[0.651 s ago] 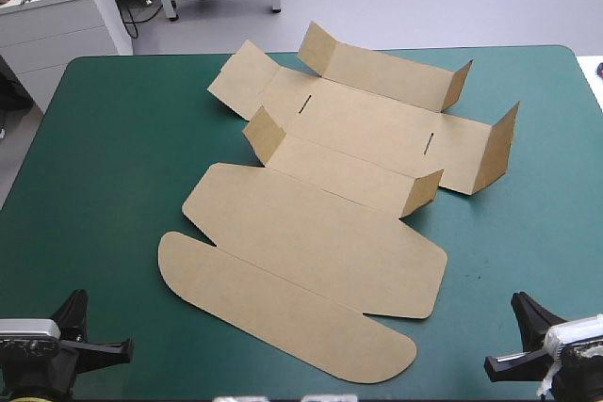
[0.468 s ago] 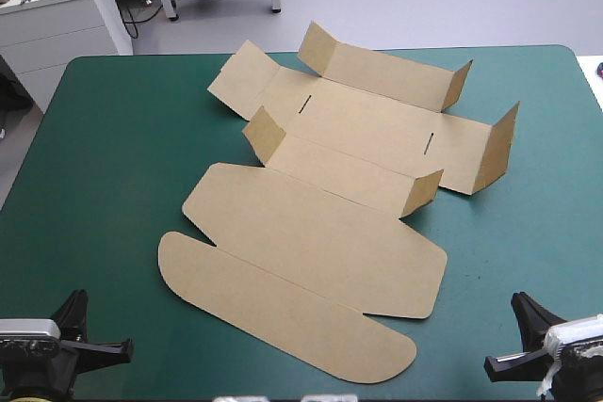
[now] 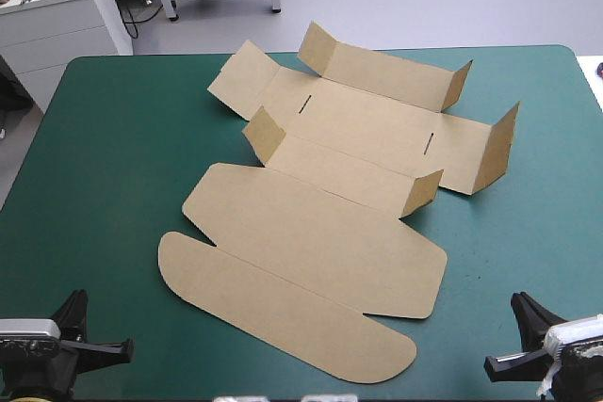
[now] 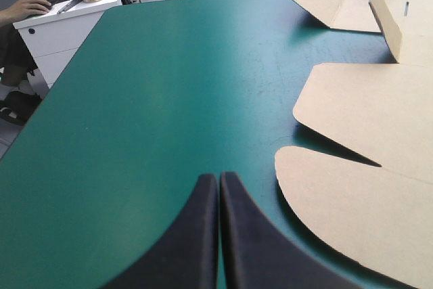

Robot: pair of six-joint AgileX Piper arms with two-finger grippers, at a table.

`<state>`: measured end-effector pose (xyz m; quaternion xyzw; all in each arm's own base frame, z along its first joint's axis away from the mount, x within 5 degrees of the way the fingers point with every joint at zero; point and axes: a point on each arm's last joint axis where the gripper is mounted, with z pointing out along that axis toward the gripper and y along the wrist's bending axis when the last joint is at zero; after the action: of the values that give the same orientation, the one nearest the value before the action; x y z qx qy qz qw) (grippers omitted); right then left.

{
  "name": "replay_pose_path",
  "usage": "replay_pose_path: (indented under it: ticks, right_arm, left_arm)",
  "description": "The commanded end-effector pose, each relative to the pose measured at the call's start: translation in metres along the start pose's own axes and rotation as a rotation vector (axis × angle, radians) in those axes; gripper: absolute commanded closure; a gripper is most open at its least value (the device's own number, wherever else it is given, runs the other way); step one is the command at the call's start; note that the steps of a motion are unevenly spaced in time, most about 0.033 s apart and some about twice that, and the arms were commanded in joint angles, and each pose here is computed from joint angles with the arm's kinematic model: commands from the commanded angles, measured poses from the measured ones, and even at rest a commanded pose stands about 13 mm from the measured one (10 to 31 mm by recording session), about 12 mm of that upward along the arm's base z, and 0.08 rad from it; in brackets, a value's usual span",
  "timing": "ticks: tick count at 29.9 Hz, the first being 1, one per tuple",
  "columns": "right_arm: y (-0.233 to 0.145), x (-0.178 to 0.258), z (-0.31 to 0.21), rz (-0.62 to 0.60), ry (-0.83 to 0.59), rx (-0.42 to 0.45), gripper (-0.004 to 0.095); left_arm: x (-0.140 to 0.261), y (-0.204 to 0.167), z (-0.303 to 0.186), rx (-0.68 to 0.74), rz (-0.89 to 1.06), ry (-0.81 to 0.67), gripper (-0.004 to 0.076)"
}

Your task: Fold the box

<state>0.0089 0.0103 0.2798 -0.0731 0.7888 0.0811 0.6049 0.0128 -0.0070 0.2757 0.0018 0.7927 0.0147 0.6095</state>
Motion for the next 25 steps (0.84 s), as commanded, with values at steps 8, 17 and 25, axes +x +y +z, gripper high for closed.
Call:
replay_pose_path:
  ticks: [8,17,25]
  right_arm:
    - [0.001,-0.012,-0.009,-0.009,-0.118,-0.001,0.0358]
    - [0.001,-0.012,-0.008,0.001,-0.114,-0.001,0.0282]
    - [0.001,-0.036,0.009,0.118,-0.003,-0.022,0.0274]
  left_arm:
    - [-0.014,0.0,-0.008,-0.004,-0.01,-0.118,0.0734]
    - [-0.014,0.0,-0.008,-0.004,-0.01,-0.118,0.0734]
    - [-0.014,0.0,-0.008,-0.004,-0.012,-0.118,0.0734]
